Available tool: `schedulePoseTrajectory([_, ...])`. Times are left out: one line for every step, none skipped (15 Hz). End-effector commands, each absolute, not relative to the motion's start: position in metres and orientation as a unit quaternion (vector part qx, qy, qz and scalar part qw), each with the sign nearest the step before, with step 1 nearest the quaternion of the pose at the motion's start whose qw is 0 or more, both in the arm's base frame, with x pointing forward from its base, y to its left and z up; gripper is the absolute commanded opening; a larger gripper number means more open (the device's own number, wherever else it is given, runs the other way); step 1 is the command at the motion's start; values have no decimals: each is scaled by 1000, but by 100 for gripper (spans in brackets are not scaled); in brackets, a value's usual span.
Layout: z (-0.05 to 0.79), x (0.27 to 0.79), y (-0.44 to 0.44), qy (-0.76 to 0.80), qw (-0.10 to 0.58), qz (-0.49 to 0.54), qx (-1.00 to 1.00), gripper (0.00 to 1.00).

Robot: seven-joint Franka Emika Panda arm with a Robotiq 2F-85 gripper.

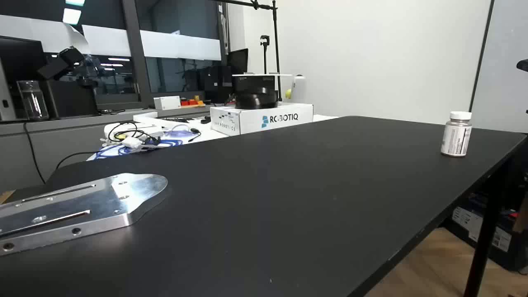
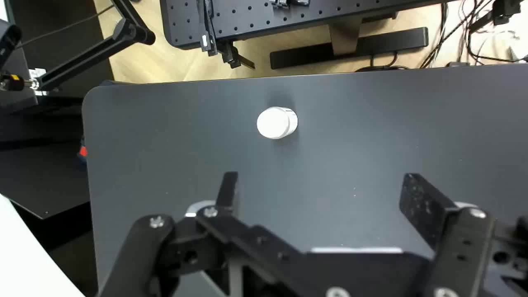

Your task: Move the bottle forward

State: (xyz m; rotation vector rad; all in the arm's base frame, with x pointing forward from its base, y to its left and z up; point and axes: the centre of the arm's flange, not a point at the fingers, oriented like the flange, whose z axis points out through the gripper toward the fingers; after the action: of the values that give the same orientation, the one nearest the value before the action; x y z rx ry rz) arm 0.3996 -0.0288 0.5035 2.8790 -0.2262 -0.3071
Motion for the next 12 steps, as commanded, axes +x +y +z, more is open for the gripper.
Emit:
schedulePoseTrajectory([504, 400, -29, -77, 118, -104, 984, 100])
schedulePoseTrajectory([504, 400, -29, -77, 118, -104, 984, 100])
schedulePoseTrajectory([504, 400, -29, -77, 118, -104, 984, 100])
schedulePoseTrajectory([504, 400, -29, -77, 118, -104, 984, 100])
schedulePoseTrajectory([504, 400, -29, -77, 118, -104, 984, 100])
schedulePoseTrajectory([504, 400, -29, -77, 118, -104, 984, 100])
schedulePoseTrajectory([504, 400, -29, -77, 118, -104, 984, 100])
schedulePoseTrajectory([504, 400, -29, -77, 118, -104, 984, 100])
schedulePoseTrajectory([504, 400, -29, -77, 118, -104, 984, 100])
schedulePoseTrajectory([504, 400, -29, -77, 118, -104, 984, 100])
schedulePoseTrajectory([498, 393, -32, -85, 114, -92, 986, 100])
schedulePoseTrajectory([492, 387, -35, -90, 110, -83, 986, 100])
